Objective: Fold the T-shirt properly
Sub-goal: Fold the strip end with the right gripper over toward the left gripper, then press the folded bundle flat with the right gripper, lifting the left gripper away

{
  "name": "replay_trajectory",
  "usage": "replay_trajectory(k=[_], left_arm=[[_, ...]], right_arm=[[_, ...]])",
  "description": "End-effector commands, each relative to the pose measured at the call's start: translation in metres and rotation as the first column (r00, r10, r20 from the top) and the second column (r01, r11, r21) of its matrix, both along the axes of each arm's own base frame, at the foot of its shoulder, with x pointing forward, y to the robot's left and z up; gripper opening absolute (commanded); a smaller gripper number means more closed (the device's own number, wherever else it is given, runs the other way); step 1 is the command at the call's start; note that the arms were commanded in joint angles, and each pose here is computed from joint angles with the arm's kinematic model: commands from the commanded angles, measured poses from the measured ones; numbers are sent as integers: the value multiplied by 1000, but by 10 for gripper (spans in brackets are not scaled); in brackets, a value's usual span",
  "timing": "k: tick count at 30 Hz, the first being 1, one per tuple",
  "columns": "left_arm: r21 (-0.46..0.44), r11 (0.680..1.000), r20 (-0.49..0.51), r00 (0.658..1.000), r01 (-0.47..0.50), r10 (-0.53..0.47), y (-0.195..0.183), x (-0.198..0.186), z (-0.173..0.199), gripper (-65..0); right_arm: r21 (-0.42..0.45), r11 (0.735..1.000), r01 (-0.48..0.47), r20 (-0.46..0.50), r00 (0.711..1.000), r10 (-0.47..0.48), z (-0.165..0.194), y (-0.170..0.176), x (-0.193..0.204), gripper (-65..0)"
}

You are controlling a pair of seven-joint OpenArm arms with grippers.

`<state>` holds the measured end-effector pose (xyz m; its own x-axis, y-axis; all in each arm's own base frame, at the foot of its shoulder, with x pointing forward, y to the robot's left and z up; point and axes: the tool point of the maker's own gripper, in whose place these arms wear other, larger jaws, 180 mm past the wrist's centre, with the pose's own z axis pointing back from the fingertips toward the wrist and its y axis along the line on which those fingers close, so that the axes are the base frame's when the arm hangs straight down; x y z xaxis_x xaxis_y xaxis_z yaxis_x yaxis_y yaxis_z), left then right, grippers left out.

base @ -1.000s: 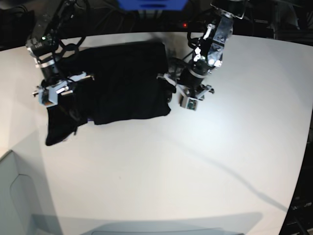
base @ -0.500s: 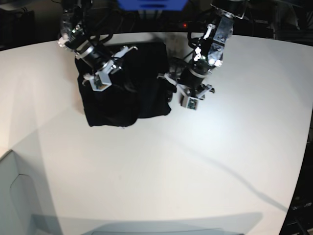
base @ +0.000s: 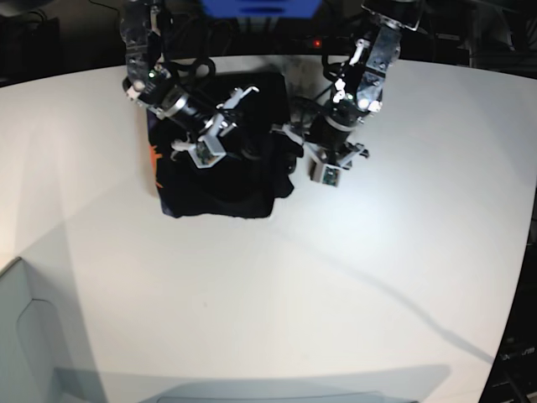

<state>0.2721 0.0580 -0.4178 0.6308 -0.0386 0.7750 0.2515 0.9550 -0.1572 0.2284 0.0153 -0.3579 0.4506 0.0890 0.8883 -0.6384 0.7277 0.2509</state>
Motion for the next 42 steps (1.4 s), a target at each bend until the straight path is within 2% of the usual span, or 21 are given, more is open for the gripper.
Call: replay_trajectory(k=[1, 7, 11, 13, 18, 21, 24, 26, 31, 35, 42], left_arm=[[0, 1000, -14, 1000, -5, 5, 1, -2, 0, -339], [-6, 1000, 1, 1000, -6, 6, 0, -1, 6, -338], [-15, 998, 32, 998, -57, 57, 14, 4, 19, -338], [-18, 997, 58, 996, -74, 75, 20, 9, 28, -338], [-19, 997, 80, 994, -76, 77, 23, 7, 37, -338], [-17, 993, 93, 988, -120, 121, 38, 5, 44, -338], [-10, 983, 119, 976, -181, 181, 61, 3, 55, -338], [4, 972, 141, 963, -233, 231, 83, 1, 64, -338], [41, 940, 188, 926, -340, 327, 130, -2, 79, -338], [57, 919, 209, 905, -389, 370, 152, -2, 85, -338], [60, 915, 217, 900, -399, 379, 157, -1, 87, -338]], right_arm=[[40, 999, 2, 23, 1000, -2, 8, 4, 3, -650], [34, 999, 0, -9, 1000, 1, -6, 4, 6, -650], [31, 1000, -2, -4, 1000, 2, -4, 3, 7, -650], [30, 1000, -4, 6, 1000, 3, -1, 3, 7, -594], [36, 999, 1, 24, 1000, -2, 9, 2, 1, -390], [42, 999, 5, 79, 997, -8, 30, 1, 2, -325], [42, 999, 16, 140, 990, -22, 54, -3, -1, -314], [26, 998, 59, 190, 980, -63, 71, -19, 4, -314], [-29, 984, 178, 207, 964, -168, 71, -64, 12, -314], [-43, 982, 186, 178, 968, -176, 62, -68, 4, -314], [-49, 982, 184, 71, 981, -180, 26, -68, -5, -314]])
